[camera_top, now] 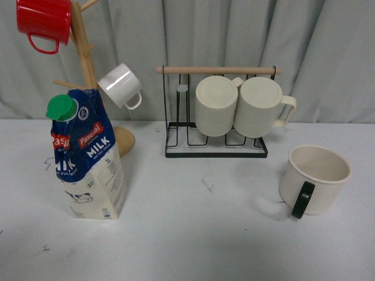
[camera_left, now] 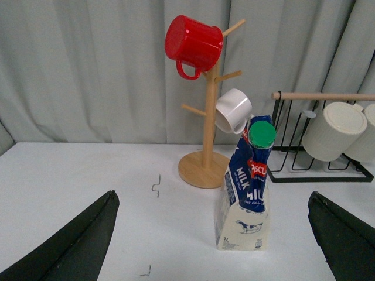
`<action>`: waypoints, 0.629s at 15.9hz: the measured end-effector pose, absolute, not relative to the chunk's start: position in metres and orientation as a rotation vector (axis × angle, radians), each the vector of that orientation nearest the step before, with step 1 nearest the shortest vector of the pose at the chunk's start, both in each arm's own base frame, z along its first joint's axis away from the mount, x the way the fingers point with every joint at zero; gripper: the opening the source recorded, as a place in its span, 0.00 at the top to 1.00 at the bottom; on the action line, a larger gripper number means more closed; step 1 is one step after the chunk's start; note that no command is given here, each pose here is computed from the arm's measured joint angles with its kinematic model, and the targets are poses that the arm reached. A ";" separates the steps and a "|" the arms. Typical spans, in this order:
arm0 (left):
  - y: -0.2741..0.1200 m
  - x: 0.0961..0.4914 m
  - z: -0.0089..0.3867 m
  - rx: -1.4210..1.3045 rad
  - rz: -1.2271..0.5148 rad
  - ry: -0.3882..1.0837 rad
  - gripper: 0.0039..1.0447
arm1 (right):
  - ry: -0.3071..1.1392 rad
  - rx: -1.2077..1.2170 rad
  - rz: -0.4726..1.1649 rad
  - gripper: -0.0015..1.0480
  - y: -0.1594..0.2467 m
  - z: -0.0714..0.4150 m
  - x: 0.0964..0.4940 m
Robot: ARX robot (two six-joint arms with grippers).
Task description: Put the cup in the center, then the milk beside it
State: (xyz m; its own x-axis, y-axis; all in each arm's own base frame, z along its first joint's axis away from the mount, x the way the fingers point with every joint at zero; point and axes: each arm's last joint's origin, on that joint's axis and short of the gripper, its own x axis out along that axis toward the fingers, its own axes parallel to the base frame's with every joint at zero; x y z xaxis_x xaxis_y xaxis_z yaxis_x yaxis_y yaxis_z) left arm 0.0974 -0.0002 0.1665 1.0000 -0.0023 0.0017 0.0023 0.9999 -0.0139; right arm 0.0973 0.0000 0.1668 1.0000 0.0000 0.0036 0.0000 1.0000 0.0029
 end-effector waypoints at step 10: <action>0.000 0.097 0.167 -0.014 -0.002 -0.002 0.06 | -0.004 0.003 0.000 0.06 0.000 0.167 0.097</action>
State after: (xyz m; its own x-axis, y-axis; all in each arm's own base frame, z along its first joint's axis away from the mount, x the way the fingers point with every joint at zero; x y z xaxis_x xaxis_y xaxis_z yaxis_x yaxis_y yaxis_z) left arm 0.0974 -0.0002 0.1665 1.0000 -0.0023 0.0017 0.0023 0.9999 -0.0139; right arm 0.0973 0.0000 0.1668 1.0000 0.0000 0.0036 0.0000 1.0000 0.0029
